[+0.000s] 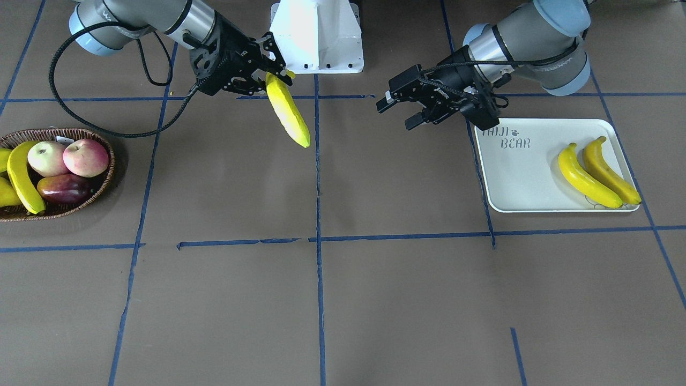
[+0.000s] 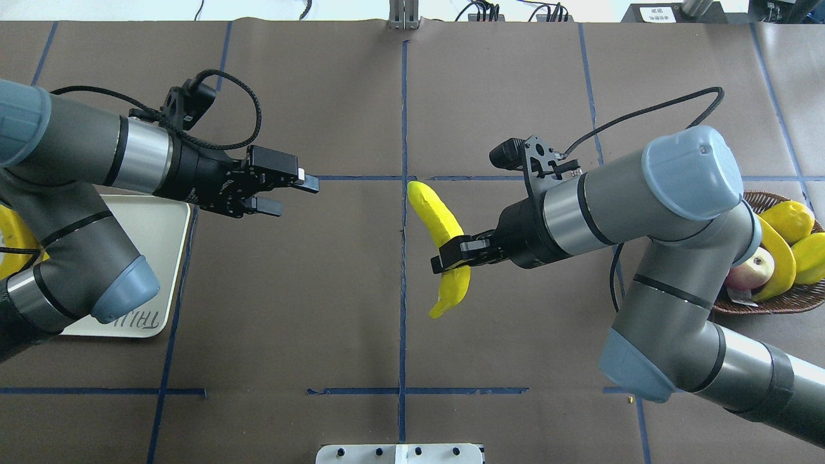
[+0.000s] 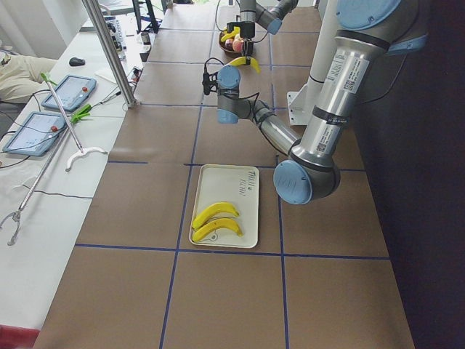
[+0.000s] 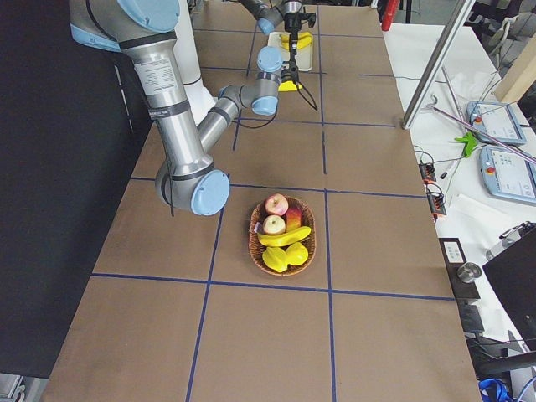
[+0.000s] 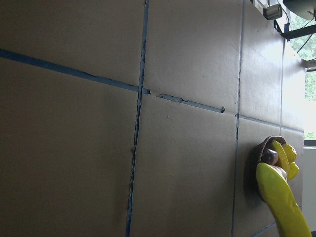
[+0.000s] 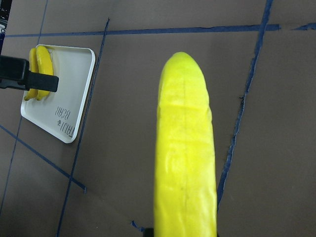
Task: Transfer all bananas from basket to plate
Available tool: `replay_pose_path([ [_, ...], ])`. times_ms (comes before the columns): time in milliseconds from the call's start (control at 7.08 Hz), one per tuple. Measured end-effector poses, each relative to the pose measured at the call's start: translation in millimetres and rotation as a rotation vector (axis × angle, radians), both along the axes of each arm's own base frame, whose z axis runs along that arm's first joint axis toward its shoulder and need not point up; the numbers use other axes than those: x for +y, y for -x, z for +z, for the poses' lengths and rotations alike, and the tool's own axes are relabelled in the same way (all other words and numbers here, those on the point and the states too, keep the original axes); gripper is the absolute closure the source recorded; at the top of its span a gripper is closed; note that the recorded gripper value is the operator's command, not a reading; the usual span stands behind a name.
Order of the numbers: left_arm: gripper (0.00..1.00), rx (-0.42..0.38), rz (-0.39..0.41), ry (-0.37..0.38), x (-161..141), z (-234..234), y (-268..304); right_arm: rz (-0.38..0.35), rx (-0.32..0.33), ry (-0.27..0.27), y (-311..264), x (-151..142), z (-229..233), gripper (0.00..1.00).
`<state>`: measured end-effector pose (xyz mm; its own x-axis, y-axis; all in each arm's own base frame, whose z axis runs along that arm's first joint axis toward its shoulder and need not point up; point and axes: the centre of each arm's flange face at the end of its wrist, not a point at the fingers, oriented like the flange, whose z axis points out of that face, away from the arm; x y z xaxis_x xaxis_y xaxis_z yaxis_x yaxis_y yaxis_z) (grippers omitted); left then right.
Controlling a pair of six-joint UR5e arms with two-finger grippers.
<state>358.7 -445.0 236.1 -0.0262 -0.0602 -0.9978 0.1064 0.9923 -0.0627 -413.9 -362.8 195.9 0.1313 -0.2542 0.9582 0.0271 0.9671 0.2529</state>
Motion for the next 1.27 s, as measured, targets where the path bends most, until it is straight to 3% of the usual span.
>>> replay_pose_path([
  [565, 0.01, 0.043, -0.127, 0.134, -6.4, -37.4, -24.4, 0.066, -0.021, -0.021, 29.2, 18.0, -18.7, 0.99],
  [989, 0.01, -0.007, -0.112, 0.255, 8.8, -46.6, -48.3, 0.136, -0.034, 0.021, 41.0, 23.0, -28.6, 0.99],
  [1272, 0.01, 0.007, -0.086, 0.308, 17.3, -61.9, -64.7, 0.145, -0.038, 0.028, 46.4, 25.6, -31.1, 0.98],
])
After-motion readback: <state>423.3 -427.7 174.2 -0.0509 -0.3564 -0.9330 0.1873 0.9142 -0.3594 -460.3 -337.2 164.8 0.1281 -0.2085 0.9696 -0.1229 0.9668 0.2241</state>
